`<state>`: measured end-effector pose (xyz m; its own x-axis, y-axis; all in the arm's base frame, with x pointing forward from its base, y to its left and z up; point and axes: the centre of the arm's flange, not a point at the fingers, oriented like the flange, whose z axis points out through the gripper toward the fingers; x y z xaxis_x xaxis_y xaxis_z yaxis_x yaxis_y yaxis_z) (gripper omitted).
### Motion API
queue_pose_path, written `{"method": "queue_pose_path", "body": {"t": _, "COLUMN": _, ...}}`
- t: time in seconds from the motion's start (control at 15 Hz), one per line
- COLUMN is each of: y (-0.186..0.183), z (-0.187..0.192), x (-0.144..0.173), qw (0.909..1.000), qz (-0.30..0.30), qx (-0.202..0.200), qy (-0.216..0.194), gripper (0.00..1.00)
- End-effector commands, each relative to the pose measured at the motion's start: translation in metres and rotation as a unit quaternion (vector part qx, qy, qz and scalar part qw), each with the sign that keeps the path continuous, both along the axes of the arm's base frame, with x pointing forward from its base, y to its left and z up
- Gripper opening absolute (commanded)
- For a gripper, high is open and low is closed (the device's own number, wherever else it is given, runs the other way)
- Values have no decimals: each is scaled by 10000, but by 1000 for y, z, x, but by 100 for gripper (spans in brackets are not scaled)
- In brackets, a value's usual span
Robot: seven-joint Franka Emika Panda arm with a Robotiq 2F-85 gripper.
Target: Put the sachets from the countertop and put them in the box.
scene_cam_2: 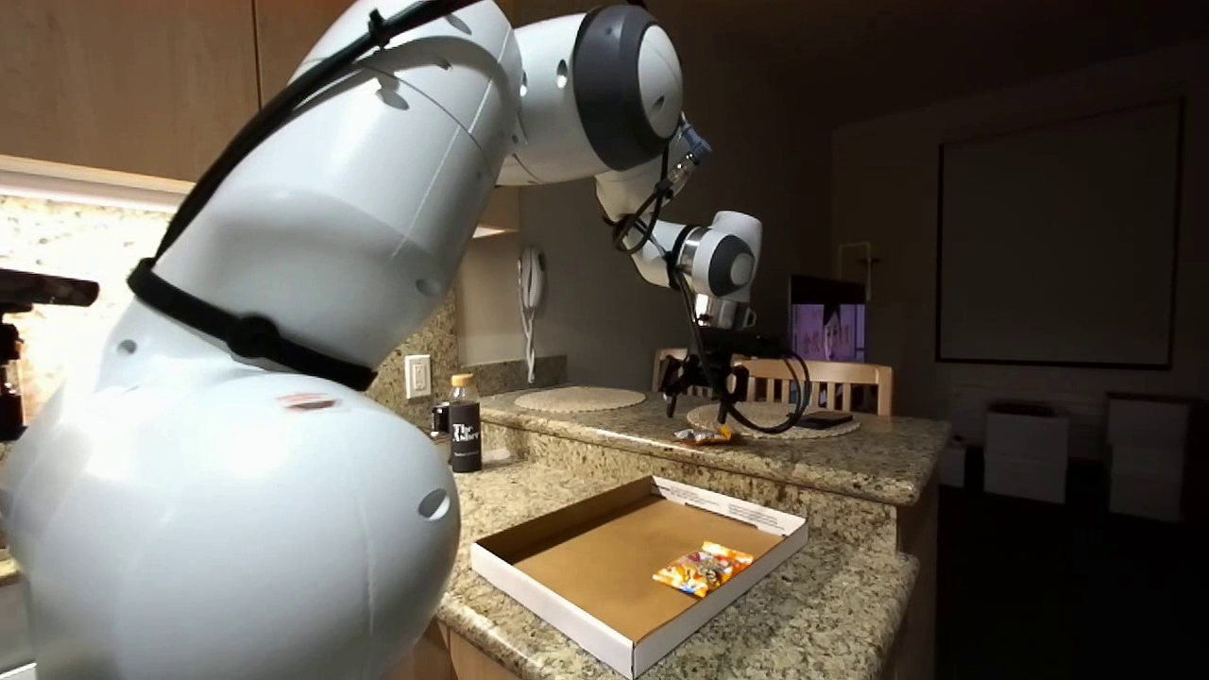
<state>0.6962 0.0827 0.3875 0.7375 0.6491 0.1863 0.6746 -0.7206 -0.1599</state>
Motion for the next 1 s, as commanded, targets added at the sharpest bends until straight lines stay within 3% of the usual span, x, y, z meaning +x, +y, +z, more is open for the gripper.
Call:
{"method": "queue_pose_path", "body": {"t": 0.0, "y": 2, "z": -7, "x": -2, "qw": 9999, "qz": -114, "qx": -5, "qy": -69, "gripper": 100}}
{"method": "queue_pose_path", "body": {"t": 0.33, "y": 12, "z": -7, "x": 3, "qw": 9987, "qz": -376, "qx": 319, "qy": -147, "gripper": 100}}
{"method": "queue_pose_path", "body": {"t": 0.67, "y": 7, "z": -15, "x": 34, "qw": 9937, "qz": -951, "qx": 288, "qy": -515, "gripper": 100}}
{"method": "queue_pose_path", "body": {"t": 0.93, "y": 3, "z": -22, "x": 56, "qw": 9911, "qz": -1179, "qx": 340, "qy": -514, "gripper": 100}}
